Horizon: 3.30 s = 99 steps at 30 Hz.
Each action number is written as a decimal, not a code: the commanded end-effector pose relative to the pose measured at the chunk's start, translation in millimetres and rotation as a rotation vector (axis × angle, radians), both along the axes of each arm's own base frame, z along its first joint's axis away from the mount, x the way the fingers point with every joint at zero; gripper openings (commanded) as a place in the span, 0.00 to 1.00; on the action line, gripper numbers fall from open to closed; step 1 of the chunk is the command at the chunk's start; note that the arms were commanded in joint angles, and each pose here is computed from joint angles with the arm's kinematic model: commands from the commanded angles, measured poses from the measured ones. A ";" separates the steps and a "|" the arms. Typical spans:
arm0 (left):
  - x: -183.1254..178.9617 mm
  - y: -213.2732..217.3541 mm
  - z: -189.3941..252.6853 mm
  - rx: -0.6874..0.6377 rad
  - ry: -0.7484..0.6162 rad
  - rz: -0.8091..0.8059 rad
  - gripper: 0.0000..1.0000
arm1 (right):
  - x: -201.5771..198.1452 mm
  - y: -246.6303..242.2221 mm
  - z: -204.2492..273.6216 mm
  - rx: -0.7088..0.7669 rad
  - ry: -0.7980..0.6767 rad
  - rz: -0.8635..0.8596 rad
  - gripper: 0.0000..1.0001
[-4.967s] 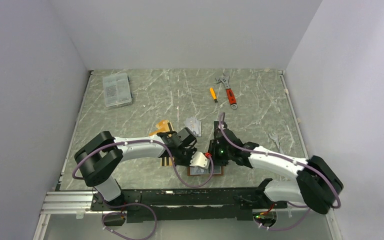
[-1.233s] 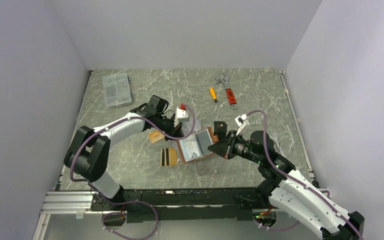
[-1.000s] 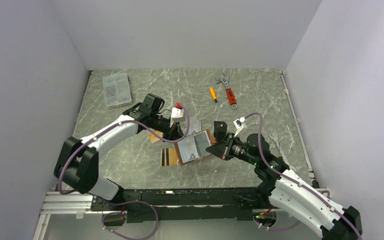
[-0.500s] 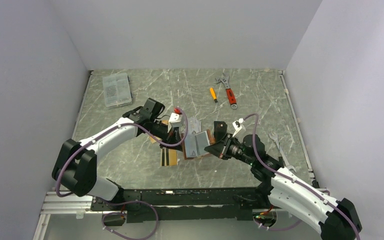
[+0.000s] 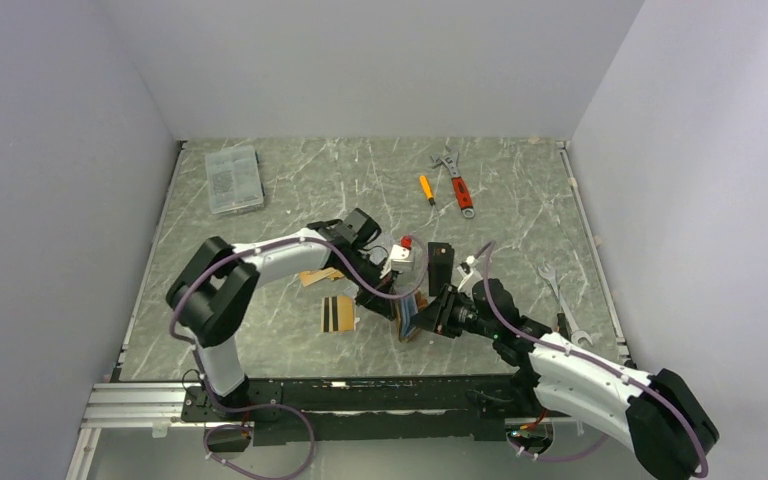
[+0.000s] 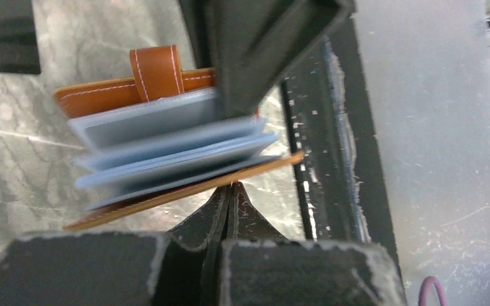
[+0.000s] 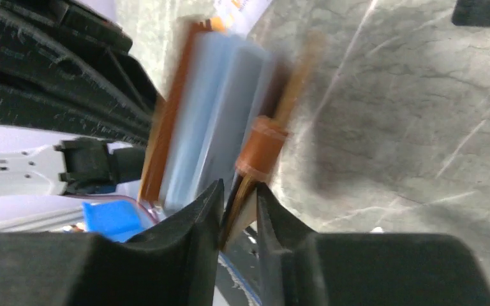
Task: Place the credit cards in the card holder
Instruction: Close the card holder at the center of the board.
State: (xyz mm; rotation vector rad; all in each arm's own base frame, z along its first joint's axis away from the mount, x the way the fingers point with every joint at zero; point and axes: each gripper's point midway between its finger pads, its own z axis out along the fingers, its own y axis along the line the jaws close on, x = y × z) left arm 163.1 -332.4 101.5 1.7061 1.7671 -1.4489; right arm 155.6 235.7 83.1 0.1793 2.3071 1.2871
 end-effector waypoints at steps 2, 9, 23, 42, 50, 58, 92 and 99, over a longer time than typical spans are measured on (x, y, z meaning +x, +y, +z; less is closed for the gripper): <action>21.8 -9.0 -27.9 0.133 -0.064 0.025 0.00 | -1.8 4.9 -4.9 0.012 0.040 0.037 0.41; 23.7 -19.8 -40.4 0.210 -0.101 -0.009 0.00 | -6.8 -9.5 -27.1 -0.106 0.123 0.033 0.55; 8.0 -52.7 -22.8 0.202 -0.097 -0.109 0.00 | -1.3 -69.0 -23.8 -0.322 0.117 -0.196 0.60; 28.0 -9.6 -14.0 0.280 -0.082 -0.062 0.01 | 38.7 -83.5 -7.9 -0.375 0.017 -0.340 0.42; 14.9 -34.9 1.8 0.217 -0.078 -0.131 0.01 | 31.6 -95.0 -17.0 -0.393 0.055 -0.372 0.41; 60.6 41.1 7.3 0.555 -0.399 -0.006 0.26 | 31.3 -93.0 -18.0 -0.369 0.062 -0.360 0.44; 78.8 159.3 56.2 0.464 -0.362 0.487 0.99 | 14.3 -72.4 -8.4 -0.403 0.068 -0.200 0.42; 76.9 148.5 44.4 0.475 -0.257 0.430 0.99 | 34.6 -79.3 -4.3 -0.464 0.037 -0.160 0.56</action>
